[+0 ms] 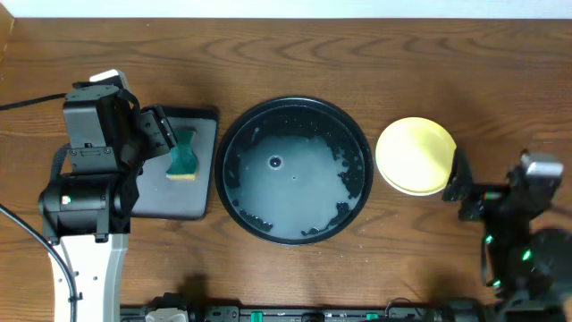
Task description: Clean dirty plates on tray and stack at the side
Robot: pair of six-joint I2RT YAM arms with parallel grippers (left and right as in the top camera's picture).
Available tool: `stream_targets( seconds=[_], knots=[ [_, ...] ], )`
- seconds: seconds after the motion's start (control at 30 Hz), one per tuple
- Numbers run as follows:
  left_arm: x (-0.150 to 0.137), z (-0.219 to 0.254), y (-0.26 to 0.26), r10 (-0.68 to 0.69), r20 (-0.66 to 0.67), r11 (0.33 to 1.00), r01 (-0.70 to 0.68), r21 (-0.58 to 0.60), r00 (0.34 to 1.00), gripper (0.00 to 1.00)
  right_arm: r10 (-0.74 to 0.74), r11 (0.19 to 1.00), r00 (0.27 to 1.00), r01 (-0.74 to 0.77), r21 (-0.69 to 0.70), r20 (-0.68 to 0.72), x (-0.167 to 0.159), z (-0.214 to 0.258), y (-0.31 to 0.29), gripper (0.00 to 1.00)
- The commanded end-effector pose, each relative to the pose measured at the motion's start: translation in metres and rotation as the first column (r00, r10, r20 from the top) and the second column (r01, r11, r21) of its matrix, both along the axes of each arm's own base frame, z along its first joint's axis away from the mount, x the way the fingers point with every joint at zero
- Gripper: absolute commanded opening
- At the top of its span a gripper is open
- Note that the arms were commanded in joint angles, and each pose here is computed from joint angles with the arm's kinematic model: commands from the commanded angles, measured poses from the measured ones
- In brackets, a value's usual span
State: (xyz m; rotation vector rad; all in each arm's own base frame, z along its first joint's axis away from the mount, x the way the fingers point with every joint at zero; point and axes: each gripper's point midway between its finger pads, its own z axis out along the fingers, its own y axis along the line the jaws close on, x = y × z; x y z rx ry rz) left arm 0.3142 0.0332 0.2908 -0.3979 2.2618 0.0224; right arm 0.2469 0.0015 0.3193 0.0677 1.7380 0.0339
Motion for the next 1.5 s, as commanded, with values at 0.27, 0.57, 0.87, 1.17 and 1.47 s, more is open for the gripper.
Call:
stream_targets(
  seconds=[0.27, 0.57, 0.87, 1.17, 1.47],
  knots=[
    [0.001, 0.000, 0.002, 0.018, 0.002, 1.000, -0.018, -0.006, 1.000, 0.75, 0.002, 0.998, 0.984, -0.012, 0.055, 0.180, -0.002, -0.111, 0.001, 0.99],
    [0.001, 0.000, 0.002, 0.018, 0.002, 1.000, -0.018, -0.006, 1.000, 0.75, 0.008, 0.999, 0.996, -0.012, 0.050, 0.092, 0.000, -0.163, 0.002, 0.99],
    [0.001, 0.000, 0.002, 0.018, 0.002, 1.000, -0.018, -0.006, 1.000, 0.75, 0.009, 0.999, 0.996, -0.013, 0.048, 0.090, 0.000, -0.164, 0.002, 0.99],
    [0.001, 0.000, 0.002, 0.018, 0.002, 1.000, -0.018, -0.006, 1.000, 0.75, 0.009, 0.999, 0.996, -0.013, 0.048, 0.090, 0.000, -0.164, 0.002, 0.99],
    [0.001, 0.000, 0.002, 0.018, 0.001, 1.000, -0.018, -0.005, 1.000, 0.75, 0.009, 0.999, 0.996, -0.013, 0.048, 0.090, 0.000, -0.164, 0.002, 0.99]
  ],
)
